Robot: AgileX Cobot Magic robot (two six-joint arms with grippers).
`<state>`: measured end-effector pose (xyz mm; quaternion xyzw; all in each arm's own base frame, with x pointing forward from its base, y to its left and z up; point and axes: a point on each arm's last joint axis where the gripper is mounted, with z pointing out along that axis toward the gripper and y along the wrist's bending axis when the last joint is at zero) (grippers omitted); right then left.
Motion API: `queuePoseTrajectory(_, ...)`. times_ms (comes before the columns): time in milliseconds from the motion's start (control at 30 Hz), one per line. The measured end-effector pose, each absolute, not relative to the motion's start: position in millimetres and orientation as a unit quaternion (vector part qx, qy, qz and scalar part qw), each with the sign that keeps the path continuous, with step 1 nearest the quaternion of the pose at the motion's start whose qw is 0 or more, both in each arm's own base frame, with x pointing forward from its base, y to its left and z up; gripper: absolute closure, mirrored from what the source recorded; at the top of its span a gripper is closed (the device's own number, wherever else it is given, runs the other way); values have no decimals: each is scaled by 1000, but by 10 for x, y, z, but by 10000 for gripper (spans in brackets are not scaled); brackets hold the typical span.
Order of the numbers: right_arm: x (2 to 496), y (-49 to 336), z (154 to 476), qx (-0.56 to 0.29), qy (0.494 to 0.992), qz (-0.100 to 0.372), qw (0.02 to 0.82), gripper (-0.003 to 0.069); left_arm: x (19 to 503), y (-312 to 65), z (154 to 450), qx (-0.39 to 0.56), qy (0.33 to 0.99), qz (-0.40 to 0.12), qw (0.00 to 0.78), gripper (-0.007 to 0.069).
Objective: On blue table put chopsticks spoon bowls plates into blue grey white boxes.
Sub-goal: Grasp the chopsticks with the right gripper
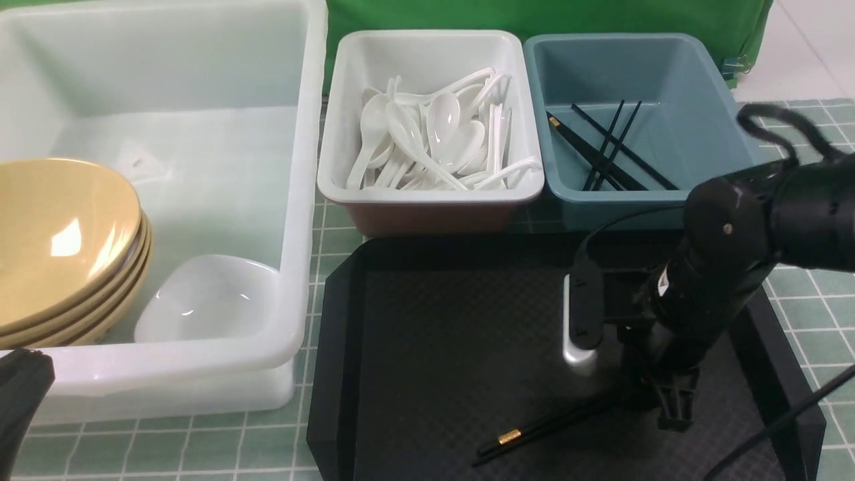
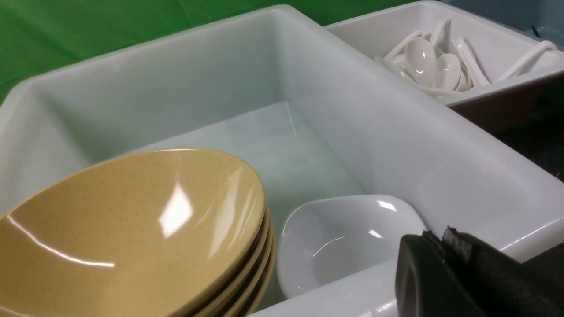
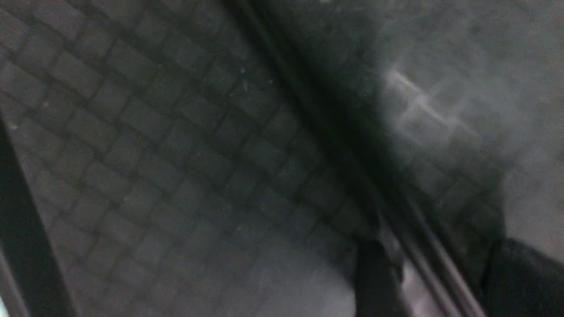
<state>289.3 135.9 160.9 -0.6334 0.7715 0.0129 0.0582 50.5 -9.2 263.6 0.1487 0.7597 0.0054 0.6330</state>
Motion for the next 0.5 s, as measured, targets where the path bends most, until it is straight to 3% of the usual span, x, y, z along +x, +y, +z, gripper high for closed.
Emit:
queuePoseTrajectory(133, 2915, 1369, 1578, -636, 770, 15, 51, 405, 505, -92, 2638, 149, 759, 5, 634, 621)
queuePoseTrajectory(200, 2935, 1386, 1591, -635, 770, 18, 55, 507, 505, -92, 2638, 148, 759, 5, 634, 621)
queuePoseTrajectory(233, 2945, 1392, 1601, -631, 774, 21, 57, 522, 505, -93, 2638, 148, 759, 4, 634, 621)
queuePoseTrajectory(500, 3043, 1567, 1692, -560, 821, 94, 62, 519, 505, -93, 2638, 148, 759, 4, 634, 621)
